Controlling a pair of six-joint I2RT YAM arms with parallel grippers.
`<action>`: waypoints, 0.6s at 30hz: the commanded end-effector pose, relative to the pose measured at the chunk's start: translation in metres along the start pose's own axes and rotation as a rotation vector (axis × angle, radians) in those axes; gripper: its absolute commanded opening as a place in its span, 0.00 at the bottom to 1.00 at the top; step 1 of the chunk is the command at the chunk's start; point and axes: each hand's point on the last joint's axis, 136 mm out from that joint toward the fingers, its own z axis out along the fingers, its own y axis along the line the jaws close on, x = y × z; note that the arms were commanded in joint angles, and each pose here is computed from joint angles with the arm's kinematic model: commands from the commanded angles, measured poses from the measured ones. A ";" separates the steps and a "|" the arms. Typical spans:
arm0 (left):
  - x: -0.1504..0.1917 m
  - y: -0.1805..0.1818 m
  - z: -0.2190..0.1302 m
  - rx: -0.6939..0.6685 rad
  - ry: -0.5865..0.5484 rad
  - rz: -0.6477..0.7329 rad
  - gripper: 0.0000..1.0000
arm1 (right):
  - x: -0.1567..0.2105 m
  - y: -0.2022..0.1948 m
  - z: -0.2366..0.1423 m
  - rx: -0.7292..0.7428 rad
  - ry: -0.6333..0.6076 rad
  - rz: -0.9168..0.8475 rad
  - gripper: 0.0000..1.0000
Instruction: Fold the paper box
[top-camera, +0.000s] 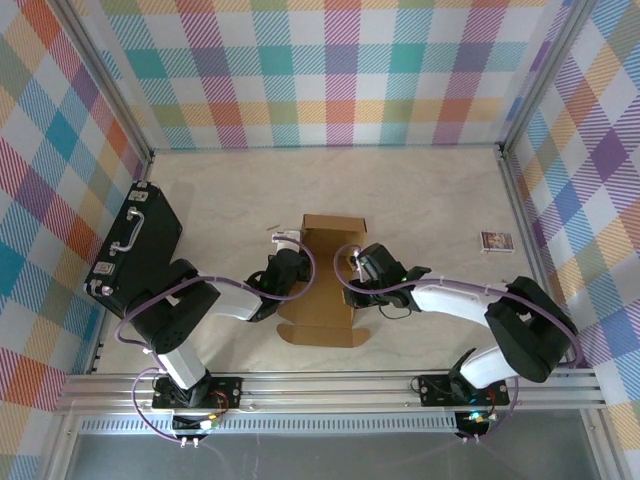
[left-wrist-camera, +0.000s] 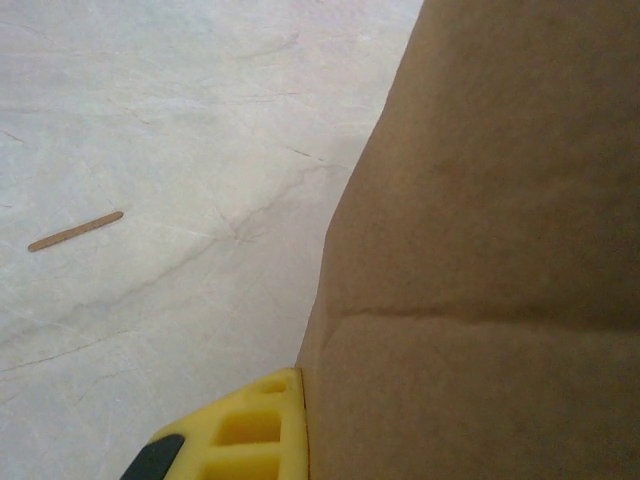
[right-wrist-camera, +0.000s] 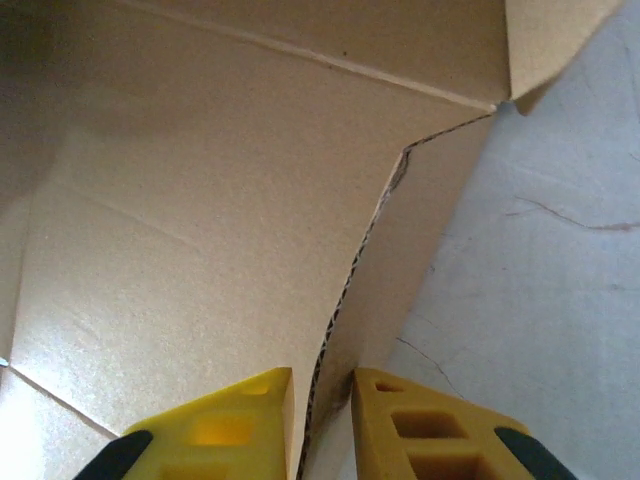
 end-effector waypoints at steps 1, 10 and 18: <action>-0.010 -0.026 -0.001 0.068 -0.028 -0.017 0.00 | -0.004 0.011 0.009 -0.022 0.004 -0.047 0.22; -0.008 -0.027 -0.002 0.065 -0.025 -0.015 0.00 | -0.005 0.021 0.013 -0.052 -0.004 -0.066 0.31; -0.009 -0.026 -0.003 0.060 -0.026 -0.018 0.00 | -0.009 0.027 -0.001 -0.064 -0.028 -0.081 0.43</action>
